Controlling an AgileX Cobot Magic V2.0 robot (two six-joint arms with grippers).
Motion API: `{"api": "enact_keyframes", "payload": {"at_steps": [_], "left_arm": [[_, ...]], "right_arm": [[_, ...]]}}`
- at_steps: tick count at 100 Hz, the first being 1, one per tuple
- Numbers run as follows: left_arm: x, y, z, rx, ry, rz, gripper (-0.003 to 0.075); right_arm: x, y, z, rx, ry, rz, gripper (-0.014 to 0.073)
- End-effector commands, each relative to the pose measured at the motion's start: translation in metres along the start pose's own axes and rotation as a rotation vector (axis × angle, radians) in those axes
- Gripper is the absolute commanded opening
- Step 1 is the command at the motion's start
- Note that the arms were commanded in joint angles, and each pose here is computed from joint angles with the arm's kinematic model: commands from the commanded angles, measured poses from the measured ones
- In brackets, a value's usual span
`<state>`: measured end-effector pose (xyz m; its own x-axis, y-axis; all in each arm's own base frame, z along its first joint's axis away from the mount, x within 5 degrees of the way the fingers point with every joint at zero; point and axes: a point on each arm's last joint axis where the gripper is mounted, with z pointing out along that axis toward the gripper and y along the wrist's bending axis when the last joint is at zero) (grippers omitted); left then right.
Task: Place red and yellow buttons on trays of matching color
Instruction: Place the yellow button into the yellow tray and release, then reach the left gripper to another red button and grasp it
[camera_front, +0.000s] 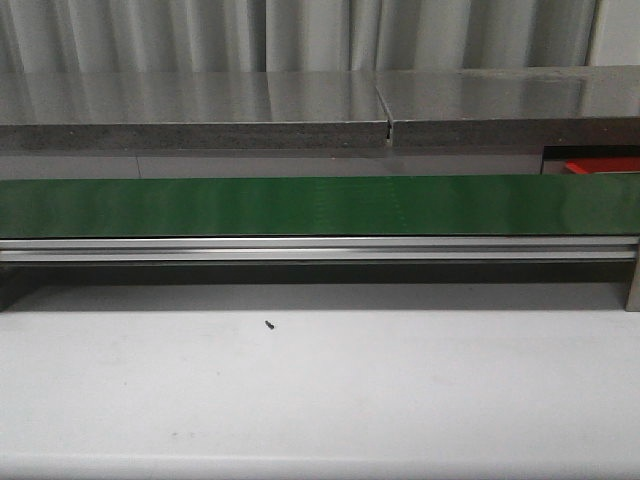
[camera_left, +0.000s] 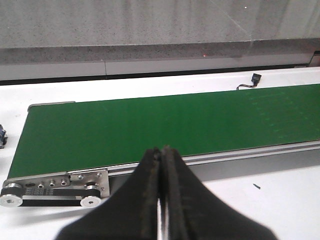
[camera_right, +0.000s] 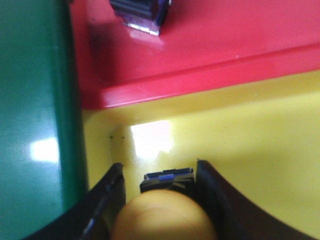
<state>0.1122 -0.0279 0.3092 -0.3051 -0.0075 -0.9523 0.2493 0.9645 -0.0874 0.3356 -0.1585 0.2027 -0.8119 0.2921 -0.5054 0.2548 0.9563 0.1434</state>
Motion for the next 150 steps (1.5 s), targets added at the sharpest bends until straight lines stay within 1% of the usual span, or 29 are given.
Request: {"api": "enact_keyframes", "payload": {"at_steps": [1,19,22,27,29,31,34,46,53,58,69,80,92,98,99,104,110,119,130,139,150], "left_arm": [[-0.014,0.000,-0.003,-0.006,-0.091,-0.020,-0.0019],[-0.014,0.000,-0.003,-0.006,-0.091,-0.020,-0.0019],[-0.014,0.000,-0.003,-0.006,-0.091,-0.020,-0.0019],[-0.014,0.000,-0.003,-0.006,-0.091,-0.020,-0.0019],[-0.014,0.000,-0.003,-0.006,-0.091,-0.020,-0.0019],[-0.014,0.000,-0.003,-0.006,-0.091,-0.020,-0.0019],[-0.014,0.000,-0.003,-0.006,-0.091,-0.020,-0.0019],[-0.014,0.000,-0.003,-0.006,-0.091,-0.020,-0.0019],[-0.014,0.000,-0.003,-0.006,-0.091,-0.020,-0.0019],[-0.014,0.000,-0.003,-0.006,-0.091,-0.020,-0.0019],[-0.014,0.000,-0.003,-0.006,-0.091,-0.020,-0.0019],[-0.014,0.000,-0.003,-0.006,-0.090,-0.020,-0.0019],[-0.014,0.000,-0.003,-0.006,-0.090,-0.020,-0.0019],[-0.014,0.000,-0.003,-0.006,-0.090,-0.020,-0.0019],[-0.014,0.000,-0.003,-0.006,-0.090,-0.020,-0.0019],[-0.014,0.000,-0.003,-0.006,-0.090,-0.020,-0.0019],[-0.014,0.000,-0.003,-0.005,-0.089,-0.020,-0.0019],[-0.014,0.000,-0.003,-0.005,-0.089,-0.020,-0.0019],[-0.014,0.000,-0.003,-0.005,-0.088,-0.020,-0.0019],[-0.014,0.000,-0.003,-0.005,-0.088,-0.020,-0.0019],[-0.014,0.000,-0.003,-0.005,-0.088,-0.020,-0.0019]], "right_arm": [[-0.015,0.000,-0.012,0.023,-0.099,-0.002,-0.0013],[-0.012,-0.005,-0.001,0.029,-0.077,0.005,-0.0007],[-0.012,-0.005,-0.001,0.028,-0.075,0.005,0.0006],[-0.012,-0.005,-0.001,0.026,-0.071,0.005,0.0051],[-0.012,-0.005,-0.001,0.026,-0.071,0.005,0.0079],[-0.012,-0.004,-0.002,0.026,-0.074,0.003,0.0125],[-0.012,-0.004,-0.002,0.026,-0.076,0.003,0.0164],[-0.014,-0.003,-0.008,0.031,-0.095,0.000,0.0439],[-0.017,-0.002,-0.014,0.036,-0.117,-0.003,0.0541],[-0.019,-0.001,-0.019,0.038,-0.135,-0.004,0.0572],[-0.024,0.004,-0.038,0.044,-0.193,-0.012,0.0572],[-0.031,0.015,-0.066,0.050,-0.278,-0.038,0.0571],[-0.037,0.040,-0.102,0.042,-0.398,-0.101,0.0571],[-0.038,0.060,-0.124,0.021,-0.462,-0.150,0.0571],[-0.038,0.060,-0.124,0.021,-0.462,-0.152,0.0571],[-0.036,0.076,-0.138,-0.002,-0.498,-0.205,0.0571],[-0.029,0.095,-0.157,-0.030,-0.543,-0.268,0.0571],[-0.013,0.117,-0.174,-0.076,-0.577,-0.335,0.0571],[0.012,0.134,-0.186,-0.126,-0.586,-0.392,0.0543],[0.038,0.143,-0.191,-0.163,-0.580,-0.426,0.0477],[0.071,0.144,-0.192,-0.192,-0.562,-0.450,0.0361]]}}
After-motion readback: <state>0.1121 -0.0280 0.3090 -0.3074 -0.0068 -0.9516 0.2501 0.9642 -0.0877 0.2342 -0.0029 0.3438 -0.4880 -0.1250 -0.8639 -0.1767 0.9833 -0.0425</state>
